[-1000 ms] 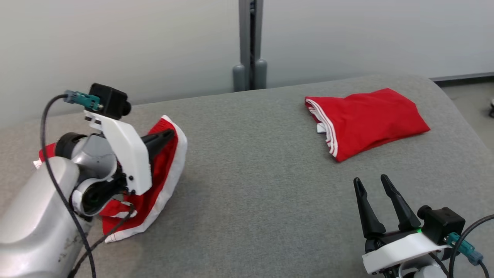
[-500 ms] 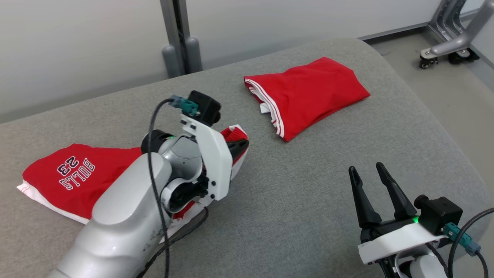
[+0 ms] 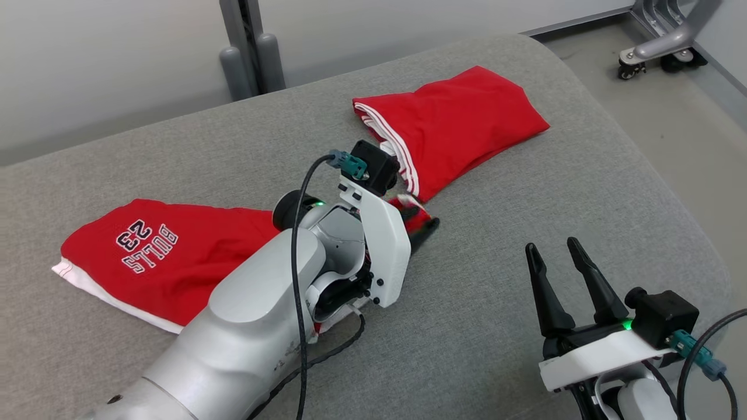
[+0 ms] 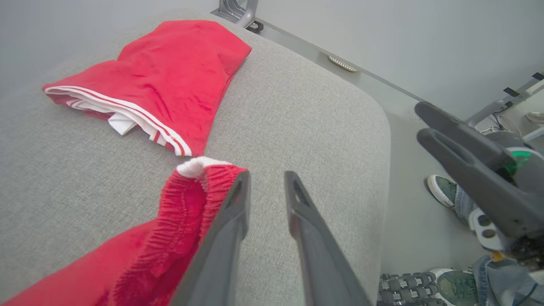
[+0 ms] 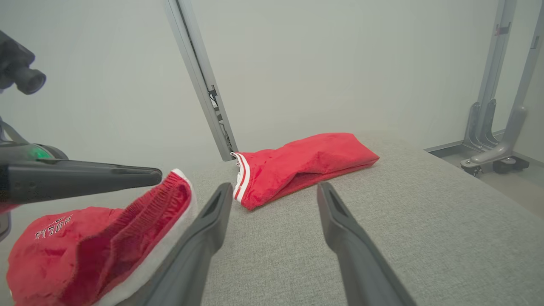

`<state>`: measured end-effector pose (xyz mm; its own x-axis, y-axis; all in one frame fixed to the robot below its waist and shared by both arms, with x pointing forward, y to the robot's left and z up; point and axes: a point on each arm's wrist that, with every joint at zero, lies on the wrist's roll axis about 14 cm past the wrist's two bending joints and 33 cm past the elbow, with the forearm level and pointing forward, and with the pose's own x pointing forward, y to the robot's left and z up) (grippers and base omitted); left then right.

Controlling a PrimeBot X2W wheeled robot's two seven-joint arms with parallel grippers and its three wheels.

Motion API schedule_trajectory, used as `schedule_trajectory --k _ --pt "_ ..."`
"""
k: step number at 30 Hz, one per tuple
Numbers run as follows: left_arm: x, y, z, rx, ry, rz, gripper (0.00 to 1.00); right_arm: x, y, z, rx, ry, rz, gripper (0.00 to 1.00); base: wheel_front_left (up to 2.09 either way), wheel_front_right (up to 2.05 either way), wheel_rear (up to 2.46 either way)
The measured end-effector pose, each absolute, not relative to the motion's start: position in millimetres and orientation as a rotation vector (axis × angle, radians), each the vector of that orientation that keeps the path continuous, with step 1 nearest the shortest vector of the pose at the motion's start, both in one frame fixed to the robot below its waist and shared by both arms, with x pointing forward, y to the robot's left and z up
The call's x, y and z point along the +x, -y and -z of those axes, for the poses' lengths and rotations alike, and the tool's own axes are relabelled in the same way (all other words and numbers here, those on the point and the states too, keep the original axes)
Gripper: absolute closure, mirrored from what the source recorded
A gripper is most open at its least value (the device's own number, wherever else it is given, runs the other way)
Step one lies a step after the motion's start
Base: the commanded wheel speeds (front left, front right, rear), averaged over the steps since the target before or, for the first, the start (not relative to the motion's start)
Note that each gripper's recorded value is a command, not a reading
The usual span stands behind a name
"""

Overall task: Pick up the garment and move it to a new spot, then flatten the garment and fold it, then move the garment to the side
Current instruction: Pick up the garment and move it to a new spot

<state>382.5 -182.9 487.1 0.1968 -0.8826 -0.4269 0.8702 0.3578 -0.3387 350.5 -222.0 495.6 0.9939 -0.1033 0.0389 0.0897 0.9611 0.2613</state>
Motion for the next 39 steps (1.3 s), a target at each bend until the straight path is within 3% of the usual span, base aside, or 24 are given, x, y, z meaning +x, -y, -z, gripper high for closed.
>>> schedule_trajectory --k 10,22,29,39 --pt "401 153 -514 -0.086 -0.469 1.140 0.00 368 203 -501 0.248 0.065 0.014 0.00 0.00 0.00 0.00" --pt "439 44 -531 -0.122 -0.216 0.811 0.00 375 176 -508 0.222 0.078 -0.098 0.00 0.00 0.00 0.00" --pt "428 -25 -538 -0.162 -0.040 0.586 0.00 370 176 -523 0.206 0.123 -0.113 0.00 0.00 0.00 0.00" --pt "408 -96 -528 -0.196 -0.010 0.322 0.00 364 173 -522 0.209 0.125 -0.115 0.00 0.00 0.00 0.00"
